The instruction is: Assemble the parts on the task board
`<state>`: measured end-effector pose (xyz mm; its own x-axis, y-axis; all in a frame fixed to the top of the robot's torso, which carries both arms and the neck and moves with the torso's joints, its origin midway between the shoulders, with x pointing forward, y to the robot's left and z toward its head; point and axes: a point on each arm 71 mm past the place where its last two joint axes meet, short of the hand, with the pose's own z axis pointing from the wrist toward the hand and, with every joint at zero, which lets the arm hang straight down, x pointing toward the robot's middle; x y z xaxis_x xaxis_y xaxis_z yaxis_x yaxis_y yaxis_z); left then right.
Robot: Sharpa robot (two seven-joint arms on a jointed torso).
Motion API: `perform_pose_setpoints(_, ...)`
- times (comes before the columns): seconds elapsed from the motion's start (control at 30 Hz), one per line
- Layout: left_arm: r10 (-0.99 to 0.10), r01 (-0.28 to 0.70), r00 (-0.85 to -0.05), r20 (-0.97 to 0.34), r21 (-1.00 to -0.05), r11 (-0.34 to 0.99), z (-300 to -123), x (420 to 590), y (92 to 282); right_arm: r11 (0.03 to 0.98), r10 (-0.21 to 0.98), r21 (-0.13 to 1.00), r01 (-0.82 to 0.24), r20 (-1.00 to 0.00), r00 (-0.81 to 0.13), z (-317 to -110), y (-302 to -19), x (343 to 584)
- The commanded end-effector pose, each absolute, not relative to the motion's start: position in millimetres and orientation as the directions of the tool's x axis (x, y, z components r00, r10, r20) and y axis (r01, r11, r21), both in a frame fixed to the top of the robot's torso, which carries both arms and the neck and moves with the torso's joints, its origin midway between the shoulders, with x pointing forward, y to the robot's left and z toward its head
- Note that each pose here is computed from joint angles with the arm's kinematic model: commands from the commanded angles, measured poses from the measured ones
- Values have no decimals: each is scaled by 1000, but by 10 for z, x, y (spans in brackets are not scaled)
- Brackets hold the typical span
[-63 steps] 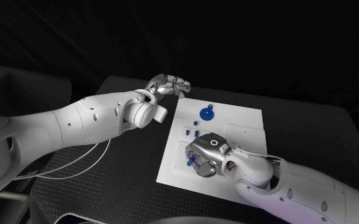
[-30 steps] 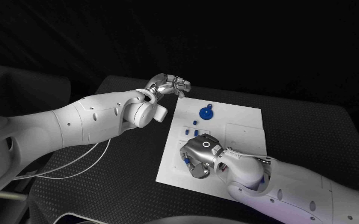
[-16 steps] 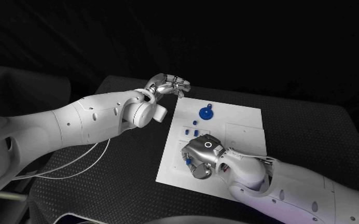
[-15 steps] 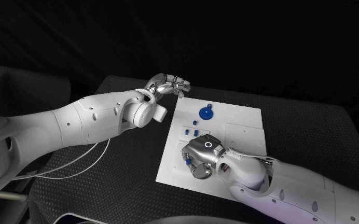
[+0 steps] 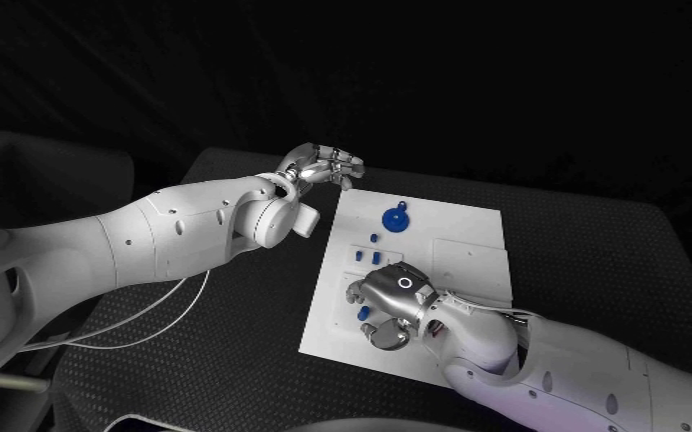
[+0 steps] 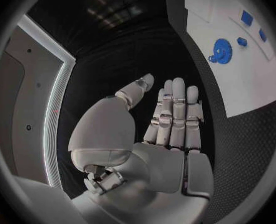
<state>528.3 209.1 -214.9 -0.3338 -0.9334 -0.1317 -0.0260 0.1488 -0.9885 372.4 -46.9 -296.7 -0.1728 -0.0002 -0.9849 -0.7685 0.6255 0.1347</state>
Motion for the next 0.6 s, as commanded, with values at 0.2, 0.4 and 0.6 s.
perform_pose_setpoints(0.2,-933,-21,-339,-125,-990,141,-2137,5286,2098,643,88,153,-750,-988,-126,-2809,-600,3740)
perform_pose_setpoints(0.4,-933,-22,-336,-126,-990,142,-2138,5288,2115,660,171,214,-720,-976,-133,-2571,-793,3838)
perform_pose_setpoints(0.6,-936,-22,-328,-129,-989,145,-2141,5296,2147,697,255,315,-644,-949,-188,-2327,-1065,3986)
